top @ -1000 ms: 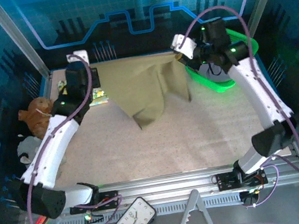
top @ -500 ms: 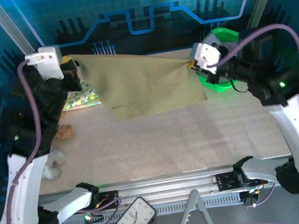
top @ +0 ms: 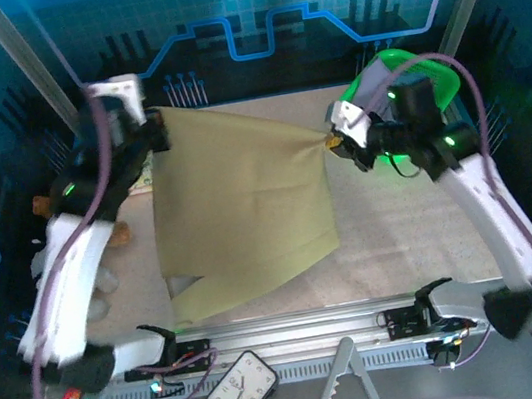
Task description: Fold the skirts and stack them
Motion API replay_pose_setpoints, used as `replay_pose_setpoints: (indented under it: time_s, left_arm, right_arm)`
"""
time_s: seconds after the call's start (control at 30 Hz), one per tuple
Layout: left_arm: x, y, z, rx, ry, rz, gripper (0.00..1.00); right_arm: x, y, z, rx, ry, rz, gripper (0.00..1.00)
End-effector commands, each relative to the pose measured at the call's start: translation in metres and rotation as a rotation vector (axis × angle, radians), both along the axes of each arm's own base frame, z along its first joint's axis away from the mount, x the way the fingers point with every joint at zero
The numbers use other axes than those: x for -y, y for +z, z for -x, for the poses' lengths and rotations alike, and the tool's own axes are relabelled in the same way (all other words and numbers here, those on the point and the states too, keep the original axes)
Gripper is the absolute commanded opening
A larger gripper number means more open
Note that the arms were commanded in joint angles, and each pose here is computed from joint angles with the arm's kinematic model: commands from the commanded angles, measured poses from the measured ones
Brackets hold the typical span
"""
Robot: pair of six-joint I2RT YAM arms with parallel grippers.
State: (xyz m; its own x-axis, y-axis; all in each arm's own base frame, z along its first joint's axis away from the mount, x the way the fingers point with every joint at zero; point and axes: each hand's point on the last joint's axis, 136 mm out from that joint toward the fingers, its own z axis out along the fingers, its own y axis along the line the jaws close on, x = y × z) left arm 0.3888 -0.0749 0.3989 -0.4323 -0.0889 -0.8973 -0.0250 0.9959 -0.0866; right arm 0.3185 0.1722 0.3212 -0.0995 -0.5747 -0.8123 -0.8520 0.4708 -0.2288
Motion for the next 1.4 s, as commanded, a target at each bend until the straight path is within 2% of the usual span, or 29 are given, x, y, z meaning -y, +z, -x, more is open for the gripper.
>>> replay_pose_setpoints:
  time_s: [0.0,0.03,0.07,0.1,0.13,0.17,0.3,0.43,0.53,0.6,0.77,0.9,1.0,1.1,1.2,1.27,1.37]
  left_arm:
    - [-0.017,-0.111,-0.072,-0.233,0.111,-0.108,0.0]
    - [-0.016,-0.124,-0.094,-0.252,0.11,-0.121,0.0]
    - [-0.015,-0.141,-0.116,-0.287,0.114,-0.152,0.0]
    - [-0.016,-0.149,-0.132,-0.307,0.133,-0.179,0.14]
    - [-0.018,-0.158,-0.149,-0.332,0.164,-0.204,0.57]
    - [-0.019,-0.161,-0.16,-0.352,0.197,-0.204,0.96]
    - [-0.005,-0.157,-0.163,-0.378,0.222,-0.099,0.99]
    - [0.026,-0.172,-0.135,-0.423,0.155,0.025,0.99]
    - [0.055,-0.202,-0.108,-0.498,0.074,0.145,0.99]
    - [0.075,-0.217,-0.096,-0.543,0.015,0.247,0.99]
    - [0.114,-0.245,-0.081,-0.626,-0.079,0.447,0.99]
    - [0.124,-0.278,-0.088,-0.699,-0.061,0.495,0.99]
    - [0.141,-0.291,-0.105,-0.73,-0.096,0.537,0.99]
    - [0.14,-0.314,-0.12,-0.754,-0.069,0.512,0.99]
    - [0.138,-0.331,-0.126,-0.79,-0.045,0.501,0.99]
    - [0.138,-0.335,-0.131,-0.782,-0.044,0.505,0.99]
    - [0.137,-0.345,-0.133,-0.791,-0.024,0.501,0.99]
  right_arm:
    - [0.016,-0.069,-0.054,-0.269,-0.117,0.001,0.0]
    - [0.016,-0.091,-0.075,-0.354,-0.142,0.014,0.09]
    - [0.018,-0.102,-0.096,-0.407,-0.179,0.026,0.3]
    - [0.02,-0.114,-0.117,-0.449,-0.242,0.047,0.47]
    - [0.025,-0.128,-0.14,-0.474,-0.326,0.081,0.76]
    - [0.025,-0.133,-0.156,-0.475,-0.379,0.093,1.0]
    - [0.006,-0.11,-0.176,-0.41,-0.491,-0.008,1.0]
    - [0.007,-0.112,-0.164,-0.465,-0.665,-0.044,1.0]
    - [0.011,-0.121,-0.153,-0.486,-0.742,-0.044,1.0]
    - [0.007,-0.134,-0.139,-0.499,-0.753,-0.133,1.0]
    - [0.023,-0.136,-0.11,-0.5,-0.917,-0.405,1.0]
    - [0.021,-0.163,-0.081,-0.596,-0.918,-0.372,1.0]
    - [0.009,-0.185,-0.055,-0.745,-0.904,-0.366,1.0]
    - [0.006,-0.209,-0.035,-0.843,-0.954,-0.385,1.0]
    - [-0.016,-0.221,-0.023,-0.948,-0.866,-0.415,1.0]
    - [-0.035,-0.226,-0.013,-0.992,-0.801,-0.39,1.0]
    - [-0.045,-0.249,0.002,-1.026,-0.824,-0.301,1.0]
